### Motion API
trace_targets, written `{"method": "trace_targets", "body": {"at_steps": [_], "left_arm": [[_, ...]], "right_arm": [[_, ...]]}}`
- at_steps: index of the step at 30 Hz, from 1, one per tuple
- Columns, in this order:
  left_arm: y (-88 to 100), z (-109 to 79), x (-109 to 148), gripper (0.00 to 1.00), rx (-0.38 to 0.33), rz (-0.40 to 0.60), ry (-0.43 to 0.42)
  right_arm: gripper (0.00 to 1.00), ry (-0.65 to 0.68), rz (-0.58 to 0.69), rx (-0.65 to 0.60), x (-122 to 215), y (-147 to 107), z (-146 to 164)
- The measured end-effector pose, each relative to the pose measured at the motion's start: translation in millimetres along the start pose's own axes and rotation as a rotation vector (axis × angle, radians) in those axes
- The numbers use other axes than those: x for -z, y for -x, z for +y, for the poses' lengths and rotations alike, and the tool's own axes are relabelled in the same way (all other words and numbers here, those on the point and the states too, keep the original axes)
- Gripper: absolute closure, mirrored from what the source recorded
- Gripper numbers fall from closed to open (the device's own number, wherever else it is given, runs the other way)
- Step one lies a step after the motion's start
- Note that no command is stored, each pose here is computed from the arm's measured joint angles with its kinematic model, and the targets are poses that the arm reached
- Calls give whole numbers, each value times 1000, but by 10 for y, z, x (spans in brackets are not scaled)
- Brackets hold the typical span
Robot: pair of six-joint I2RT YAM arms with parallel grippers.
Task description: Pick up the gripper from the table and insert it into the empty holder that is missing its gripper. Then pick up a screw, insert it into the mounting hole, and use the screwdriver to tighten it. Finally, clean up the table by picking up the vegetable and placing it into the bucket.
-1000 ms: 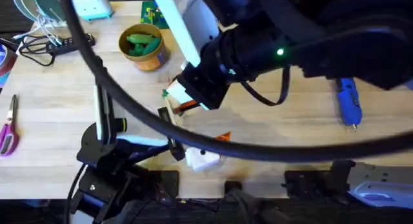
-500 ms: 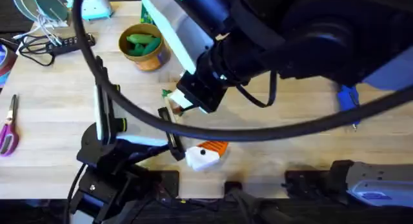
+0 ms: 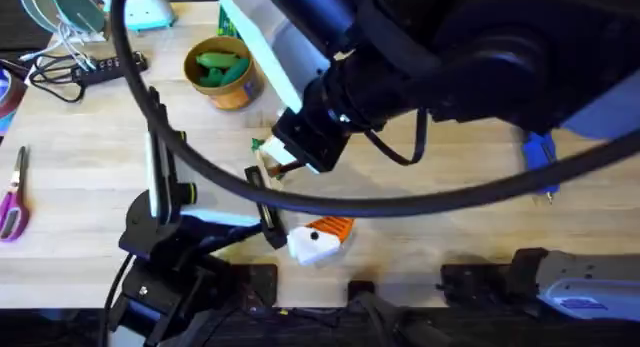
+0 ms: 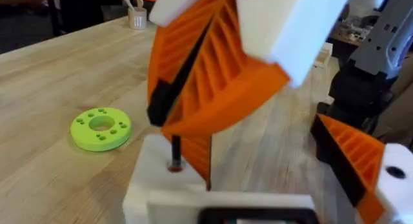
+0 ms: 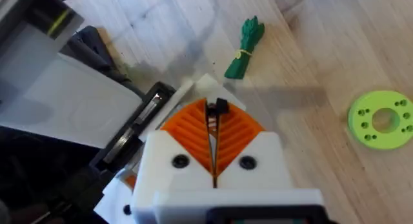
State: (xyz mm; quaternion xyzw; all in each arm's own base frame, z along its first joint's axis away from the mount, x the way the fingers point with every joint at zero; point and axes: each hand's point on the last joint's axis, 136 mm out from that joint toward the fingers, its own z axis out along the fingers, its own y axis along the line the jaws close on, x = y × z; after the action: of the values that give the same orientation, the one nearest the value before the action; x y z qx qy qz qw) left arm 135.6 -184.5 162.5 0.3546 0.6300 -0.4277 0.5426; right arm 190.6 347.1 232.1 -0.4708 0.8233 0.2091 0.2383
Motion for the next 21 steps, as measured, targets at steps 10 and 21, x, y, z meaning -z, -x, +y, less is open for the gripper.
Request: {"method": "trace_targets", "body": {"at_steps": [10,21], "left_arm": [[-1,1,0,7,1,0,1],[-1,0,0,8,1,0,0]], "right_arm": [[994,-1,59,-8,-184,-90,-26],[739,0,59,-8,-183,-90,-26]]}}
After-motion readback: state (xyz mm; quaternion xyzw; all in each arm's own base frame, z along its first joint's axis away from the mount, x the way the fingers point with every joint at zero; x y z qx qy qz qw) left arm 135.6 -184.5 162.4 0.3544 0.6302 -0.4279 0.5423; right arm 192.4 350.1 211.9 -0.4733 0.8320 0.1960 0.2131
